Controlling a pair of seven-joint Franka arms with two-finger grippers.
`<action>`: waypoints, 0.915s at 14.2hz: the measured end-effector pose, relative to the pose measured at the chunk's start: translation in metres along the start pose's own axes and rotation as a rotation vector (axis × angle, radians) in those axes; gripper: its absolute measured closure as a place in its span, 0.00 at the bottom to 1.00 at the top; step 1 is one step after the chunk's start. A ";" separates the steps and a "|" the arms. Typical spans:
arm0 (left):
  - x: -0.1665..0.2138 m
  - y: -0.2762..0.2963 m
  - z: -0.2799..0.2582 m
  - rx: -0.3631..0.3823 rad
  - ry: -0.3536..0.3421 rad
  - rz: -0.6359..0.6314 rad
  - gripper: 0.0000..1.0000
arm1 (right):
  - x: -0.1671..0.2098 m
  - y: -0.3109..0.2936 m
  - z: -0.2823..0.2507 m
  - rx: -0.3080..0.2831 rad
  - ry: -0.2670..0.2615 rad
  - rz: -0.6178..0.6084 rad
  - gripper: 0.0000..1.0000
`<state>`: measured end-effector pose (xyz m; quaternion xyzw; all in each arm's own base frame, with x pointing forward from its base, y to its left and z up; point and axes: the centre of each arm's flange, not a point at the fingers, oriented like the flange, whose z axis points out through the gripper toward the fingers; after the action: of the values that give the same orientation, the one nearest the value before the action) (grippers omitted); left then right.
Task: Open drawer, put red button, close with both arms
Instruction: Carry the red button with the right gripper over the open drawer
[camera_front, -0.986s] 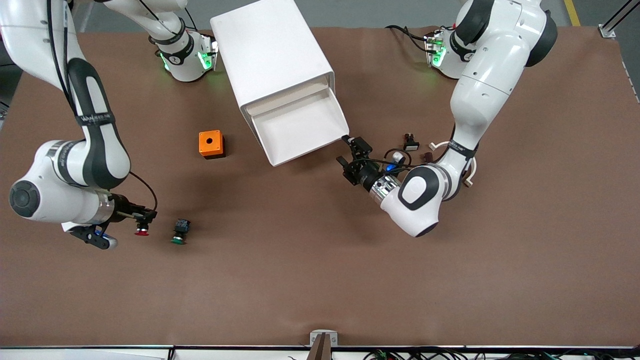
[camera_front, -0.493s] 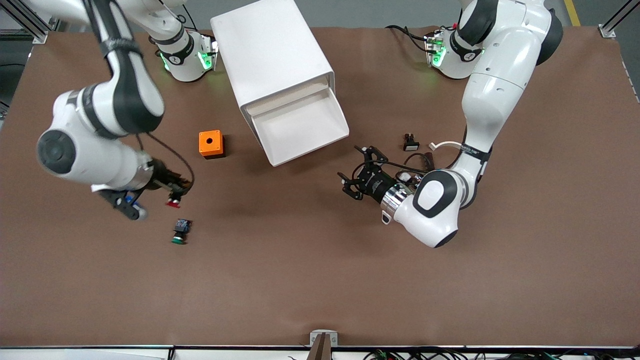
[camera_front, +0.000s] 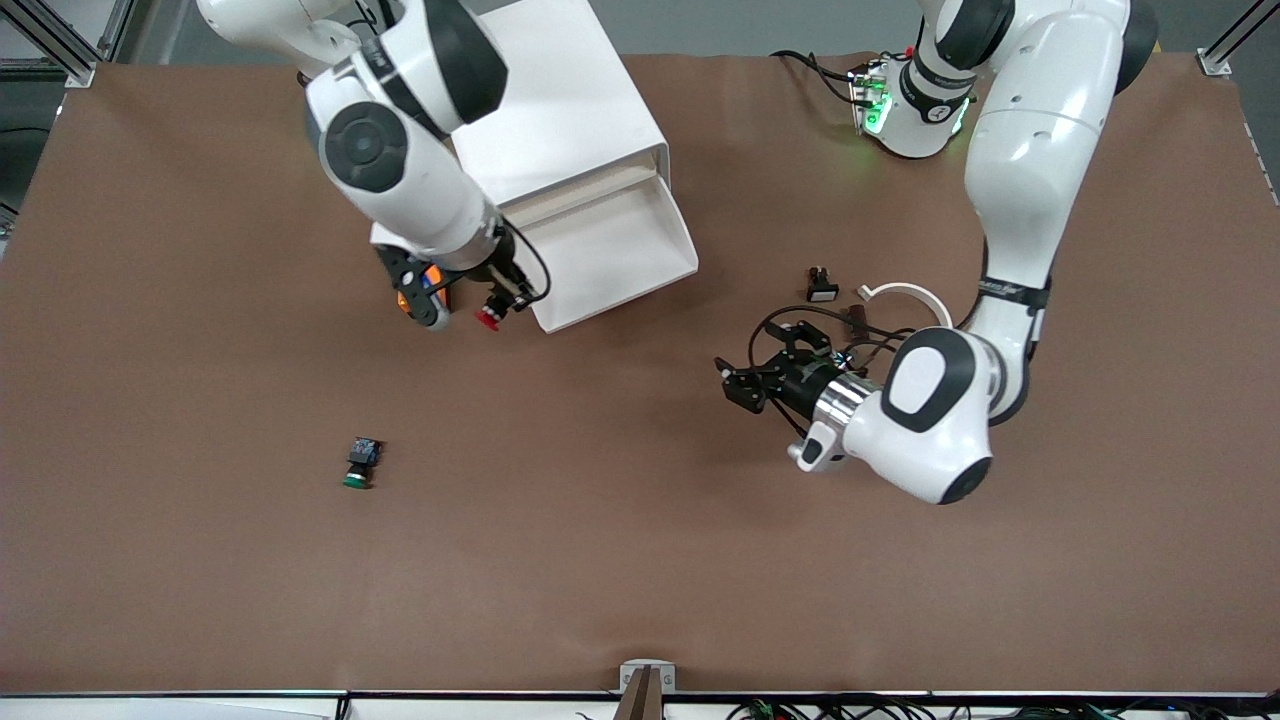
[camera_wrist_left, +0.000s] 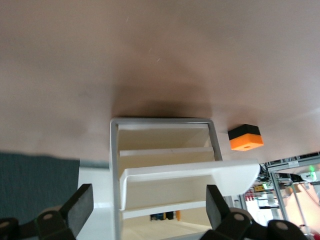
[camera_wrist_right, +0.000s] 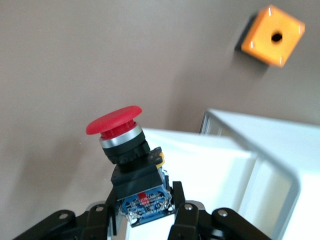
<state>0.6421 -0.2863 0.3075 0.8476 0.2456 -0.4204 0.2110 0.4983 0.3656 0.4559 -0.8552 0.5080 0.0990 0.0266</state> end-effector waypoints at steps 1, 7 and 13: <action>-0.007 -0.005 -0.019 -0.002 0.046 0.053 0.01 | -0.013 0.002 0.013 0.008 0.002 0.050 0.58; -0.039 -0.023 -0.096 0.079 0.352 0.224 0.00 | -0.078 0.020 0.080 0.036 0.012 0.255 0.58; -0.065 -0.018 -0.123 0.089 0.521 0.263 0.00 | -0.115 0.036 0.119 0.009 0.030 0.220 0.58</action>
<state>0.6723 -0.2183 0.4261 0.9599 0.1608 -0.1680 0.1563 0.3965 0.4649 0.3641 -0.7955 0.5996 0.0862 0.0121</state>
